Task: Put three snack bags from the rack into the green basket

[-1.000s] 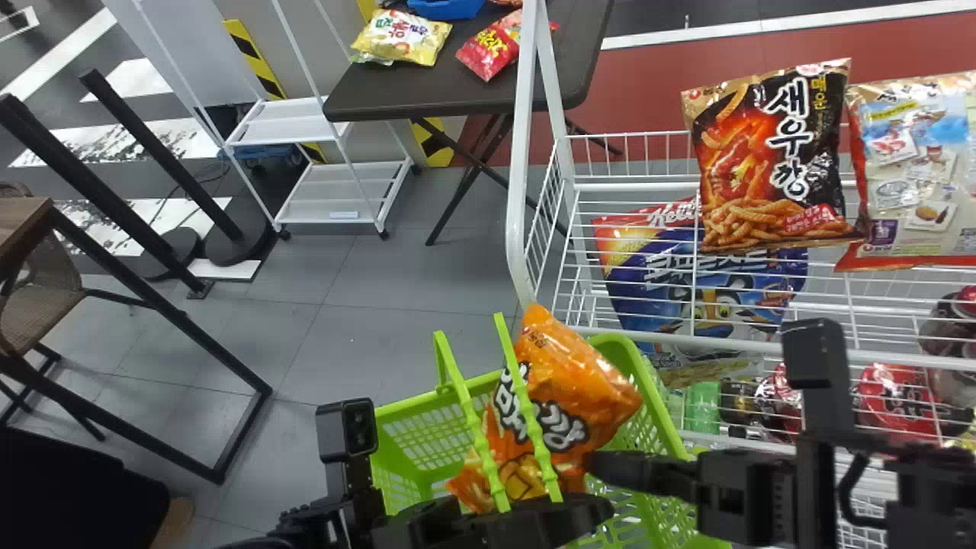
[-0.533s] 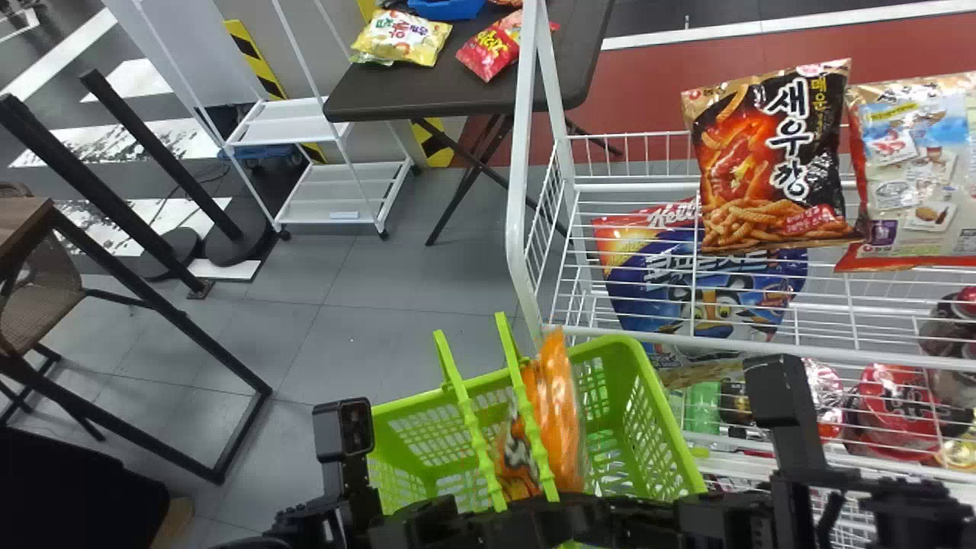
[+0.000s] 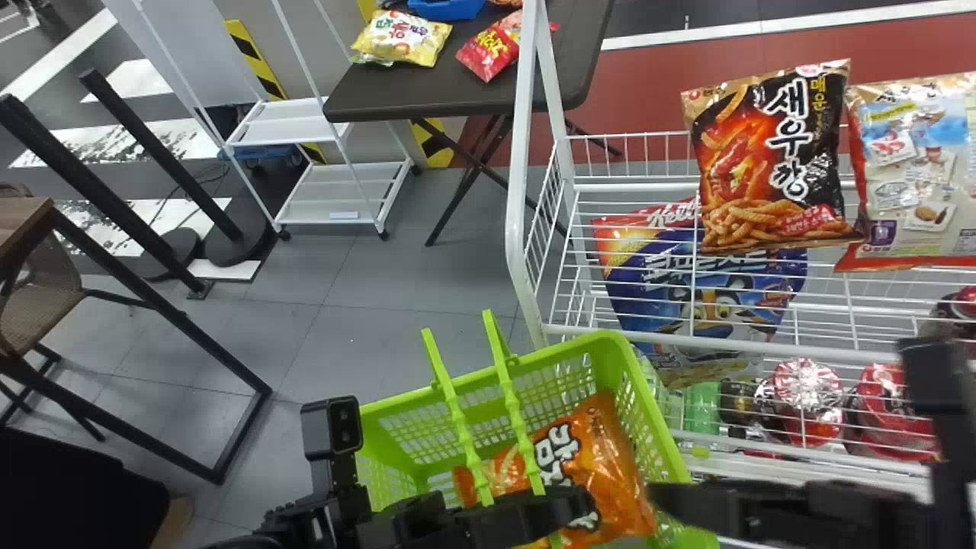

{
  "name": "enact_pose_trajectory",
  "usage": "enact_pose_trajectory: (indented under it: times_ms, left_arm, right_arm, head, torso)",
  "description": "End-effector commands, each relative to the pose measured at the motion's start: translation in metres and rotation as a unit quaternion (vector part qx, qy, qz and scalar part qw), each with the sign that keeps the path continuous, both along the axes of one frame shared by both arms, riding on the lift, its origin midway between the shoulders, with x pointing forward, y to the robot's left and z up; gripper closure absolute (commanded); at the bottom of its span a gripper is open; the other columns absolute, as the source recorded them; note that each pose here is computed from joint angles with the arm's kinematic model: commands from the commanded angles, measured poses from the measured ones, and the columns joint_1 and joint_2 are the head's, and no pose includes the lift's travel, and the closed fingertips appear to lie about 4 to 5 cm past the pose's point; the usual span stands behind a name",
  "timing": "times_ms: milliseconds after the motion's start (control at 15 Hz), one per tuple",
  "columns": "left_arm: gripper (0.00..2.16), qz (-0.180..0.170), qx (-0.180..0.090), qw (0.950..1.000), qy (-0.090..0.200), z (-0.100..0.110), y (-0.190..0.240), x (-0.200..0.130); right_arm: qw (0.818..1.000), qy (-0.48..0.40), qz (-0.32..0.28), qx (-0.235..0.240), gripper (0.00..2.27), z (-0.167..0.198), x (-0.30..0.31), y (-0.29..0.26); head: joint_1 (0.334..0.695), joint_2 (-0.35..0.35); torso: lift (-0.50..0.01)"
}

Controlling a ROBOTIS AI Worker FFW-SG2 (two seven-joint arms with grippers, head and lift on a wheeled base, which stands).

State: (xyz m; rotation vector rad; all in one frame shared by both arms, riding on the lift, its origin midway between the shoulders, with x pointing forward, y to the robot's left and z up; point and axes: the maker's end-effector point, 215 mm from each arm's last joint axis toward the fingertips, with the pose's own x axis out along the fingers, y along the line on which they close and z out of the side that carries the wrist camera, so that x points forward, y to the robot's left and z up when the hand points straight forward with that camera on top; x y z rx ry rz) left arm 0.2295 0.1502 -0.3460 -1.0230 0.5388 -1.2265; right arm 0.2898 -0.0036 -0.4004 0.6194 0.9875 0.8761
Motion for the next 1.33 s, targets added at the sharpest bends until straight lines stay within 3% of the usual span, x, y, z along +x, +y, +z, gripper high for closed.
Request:
enact_pose_trajectory:
  times_ms: [0, 133, 200, 333, 467, 600, 733, 933, 1067, 1267]
  left_arm:
    - [2.15, 0.000, 0.000, 1.0000, 0.000, 0.000, 0.000, 0.000]
    - [2.15, -0.001, 0.000, 1.0000, 0.000, 0.000, 0.001, 0.000]
    - [2.15, -0.001, 0.000, 1.0000, 0.000, 0.000, 0.001, 0.000]
    - [2.15, -0.002, -0.001, 1.0000, -0.004, 0.003, 0.000, 0.000]
    - [2.15, -0.004, -0.002, 1.0000, -0.003, 0.004, -0.001, 0.000]
    - [2.15, -0.005, -0.003, 1.0000, -0.002, 0.004, -0.004, -0.001]
    - [2.15, -0.006, -0.002, 1.0000, 0.000, 0.002, -0.003, -0.003]
    - [2.15, -0.005, 0.000, 1.0000, 0.001, 0.002, -0.001, -0.003]
    - [2.15, -0.007, 0.002, 1.0000, 0.004, 0.000, 0.000, -0.004]
    - [2.15, -0.006, 0.003, 1.0000, 0.006, -0.001, 0.005, -0.004]
  right_arm:
    - [0.999, -0.015, -0.039, -0.013, 0.06, 0.006, 0.026, -0.037]
    - [0.996, -0.045, -0.079, -0.009, 0.05, 0.024, 0.060, -0.063]
    - [0.992, -0.068, -0.105, -0.011, 0.05, 0.030, 0.082, -0.075]
    - [0.977, -0.129, -0.162, -0.042, 0.06, 0.040, 0.134, -0.101]
    - [0.960, -0.171, -0.190, -0.113, 0.06, 0.030, 0.174, -0.111]
    - [0.934, -0.221, -0.215, -0.179, 0.07, 0.024, 0.216, -0.117]
    - [0.909, -0.264, -0.242, -0.213, 0.07, 0.027, 0.258, -0.115]
    - [0.896, -0.305, -0.258, -0.193, 0.08, 0.043, 0.302, -0.083]
    - [0.888, -0.325, -0.254, -0.204, 0.08, 0.048, 0.325, -0.062]
    - [0.850, -0.360, -0.239, -0.301, 0.09, 0.038, 0.360, -0.061]
  head:
    - [0.695, 0.350]
    - [0.695, 0.291]
    - [0.695, 0.227]
    - [0.695, 0.179]
    - [0.695, 0.096]
    - [0.695, 0.067]
    - [0.695, 0.044]
    - [0.695, 0.041]
    - [0.695, 0.075]
    - [0.695, 0.105]
  torso:
    - [0.000]
    - [0.000]
    - [0.000]
    - [0.000]
    - [0.000]
    - [0.000]
    - [0.000]
    - [0.000]
    - [0.000]
    - [0.000]
